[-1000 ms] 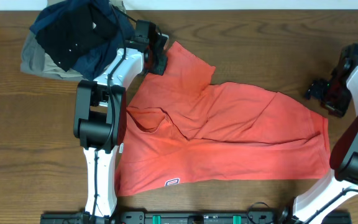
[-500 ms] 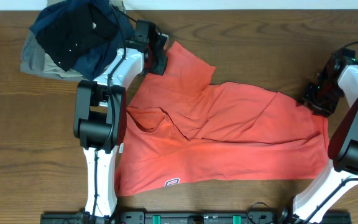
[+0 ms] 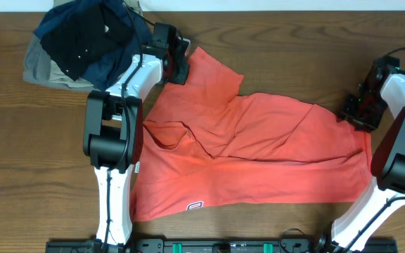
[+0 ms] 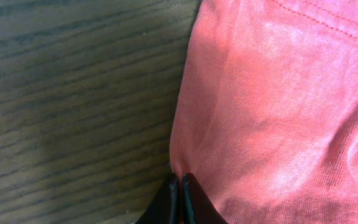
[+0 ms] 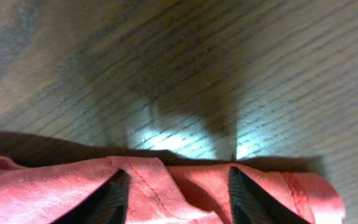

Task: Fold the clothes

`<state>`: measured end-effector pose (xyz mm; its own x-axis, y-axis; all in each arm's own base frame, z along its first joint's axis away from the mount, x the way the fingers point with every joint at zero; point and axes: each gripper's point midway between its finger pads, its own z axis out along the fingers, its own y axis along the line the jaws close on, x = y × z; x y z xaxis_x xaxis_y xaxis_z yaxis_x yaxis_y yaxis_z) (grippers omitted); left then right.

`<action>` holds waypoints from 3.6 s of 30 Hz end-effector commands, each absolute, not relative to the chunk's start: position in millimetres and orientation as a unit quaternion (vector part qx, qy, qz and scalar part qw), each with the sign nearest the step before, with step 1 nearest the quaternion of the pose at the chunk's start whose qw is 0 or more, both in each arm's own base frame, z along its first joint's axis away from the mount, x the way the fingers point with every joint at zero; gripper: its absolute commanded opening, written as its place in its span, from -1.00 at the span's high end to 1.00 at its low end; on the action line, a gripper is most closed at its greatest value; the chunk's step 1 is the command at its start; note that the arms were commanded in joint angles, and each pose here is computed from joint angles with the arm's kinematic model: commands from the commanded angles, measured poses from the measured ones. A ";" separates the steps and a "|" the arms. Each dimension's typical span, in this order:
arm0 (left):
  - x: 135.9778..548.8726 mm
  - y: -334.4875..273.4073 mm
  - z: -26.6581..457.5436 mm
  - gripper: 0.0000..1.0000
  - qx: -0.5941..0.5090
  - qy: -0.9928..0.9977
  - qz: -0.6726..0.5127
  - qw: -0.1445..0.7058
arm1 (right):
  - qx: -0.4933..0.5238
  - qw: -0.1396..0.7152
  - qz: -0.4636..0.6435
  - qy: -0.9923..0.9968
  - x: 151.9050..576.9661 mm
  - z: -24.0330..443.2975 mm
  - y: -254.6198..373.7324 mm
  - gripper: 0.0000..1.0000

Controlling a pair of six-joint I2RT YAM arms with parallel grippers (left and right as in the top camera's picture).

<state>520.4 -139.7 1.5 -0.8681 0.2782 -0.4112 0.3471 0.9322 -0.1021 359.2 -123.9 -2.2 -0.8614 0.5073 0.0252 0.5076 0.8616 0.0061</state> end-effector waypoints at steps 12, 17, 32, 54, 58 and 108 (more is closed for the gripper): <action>507.5 -136.0 30.6 0.88 0.132 0.968 -0.088 0.193 | -0.271 0.012 0.001 -0.963 365.7 -6.1 -122.3 0.98; 503.3 -135.1 74.9 0.88 0.133 0.963 -0.090 0.218 | -0.273 0.011 0.001 -0.962 367.4 3.3 -123.2 0.98; 432.9 -119.7 156.6 0.88 0.130 0.971 -0.088 0.181 | -0.295 0.040 -0.002 -0.955 353.6 40.1 -117.7 0.98; 333.3 -86.9 171.2 0.88 0.085 0.992 -0.095 0.017 | -0.345 0.037 0.039 -0.937 313.2 97.3 -132.6 0.98; 315.9 -84.1 166.3 0.88 0.085 0.992 -0.092 -0.020 | -0.360 0.040 0.056 -0.931 302.4 99.0 -134.8 0.98; 273.9 -71.8 104.3 0.87 0.065 0.988 -0.086 -0.113 | -0.228 -0.001 -0.089 -0.969 341.4 37.5 -98.0 -0.81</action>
<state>274.9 -72.1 102.5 -0.9650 0.1509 0.2145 0.1131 0.9774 -0.1786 341.9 -100.6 43.8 -0.8881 0.4595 0.0078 0.4557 0.8782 0.1451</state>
